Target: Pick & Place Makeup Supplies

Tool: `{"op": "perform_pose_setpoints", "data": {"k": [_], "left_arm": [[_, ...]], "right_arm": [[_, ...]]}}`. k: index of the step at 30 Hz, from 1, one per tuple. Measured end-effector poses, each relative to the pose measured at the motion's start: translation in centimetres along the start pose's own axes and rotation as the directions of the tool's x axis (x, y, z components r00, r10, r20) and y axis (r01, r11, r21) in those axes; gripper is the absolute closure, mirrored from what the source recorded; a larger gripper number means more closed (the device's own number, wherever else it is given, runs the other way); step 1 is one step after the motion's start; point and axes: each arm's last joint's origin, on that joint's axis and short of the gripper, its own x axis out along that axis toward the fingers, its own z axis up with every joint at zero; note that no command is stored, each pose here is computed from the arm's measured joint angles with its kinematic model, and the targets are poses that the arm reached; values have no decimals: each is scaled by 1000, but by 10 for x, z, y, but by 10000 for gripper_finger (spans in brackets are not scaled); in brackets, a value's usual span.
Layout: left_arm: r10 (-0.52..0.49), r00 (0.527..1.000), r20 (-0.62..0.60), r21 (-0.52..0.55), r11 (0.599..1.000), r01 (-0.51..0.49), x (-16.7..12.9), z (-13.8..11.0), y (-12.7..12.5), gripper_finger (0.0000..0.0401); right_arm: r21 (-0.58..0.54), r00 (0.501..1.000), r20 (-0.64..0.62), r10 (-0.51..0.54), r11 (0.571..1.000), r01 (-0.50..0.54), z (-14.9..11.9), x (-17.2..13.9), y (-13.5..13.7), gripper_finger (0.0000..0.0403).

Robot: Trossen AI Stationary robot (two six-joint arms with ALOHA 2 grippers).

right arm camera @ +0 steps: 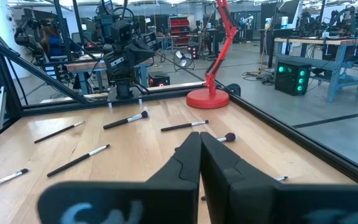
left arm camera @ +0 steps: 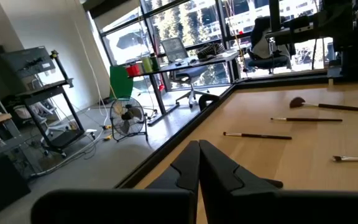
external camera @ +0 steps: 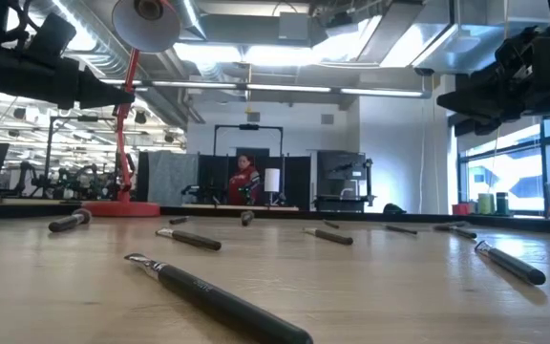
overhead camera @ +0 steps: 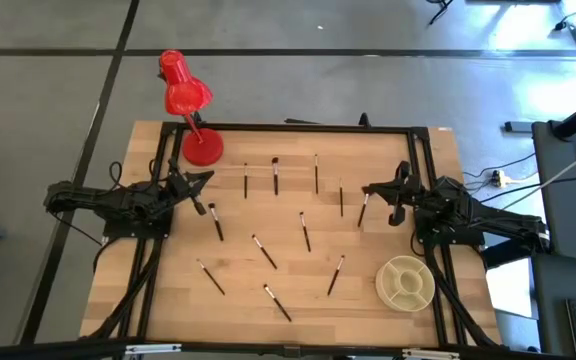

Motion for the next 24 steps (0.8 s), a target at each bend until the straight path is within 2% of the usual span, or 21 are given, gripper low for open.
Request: {"op": "perform_pose_setpoints", "data": {"k": [24], "left_arm": [[5,1000,6,3,1000,-5,0,1,0,398]], "right_arm": [[0,1000,5,0,1000,0,1,0,0,393]]}}
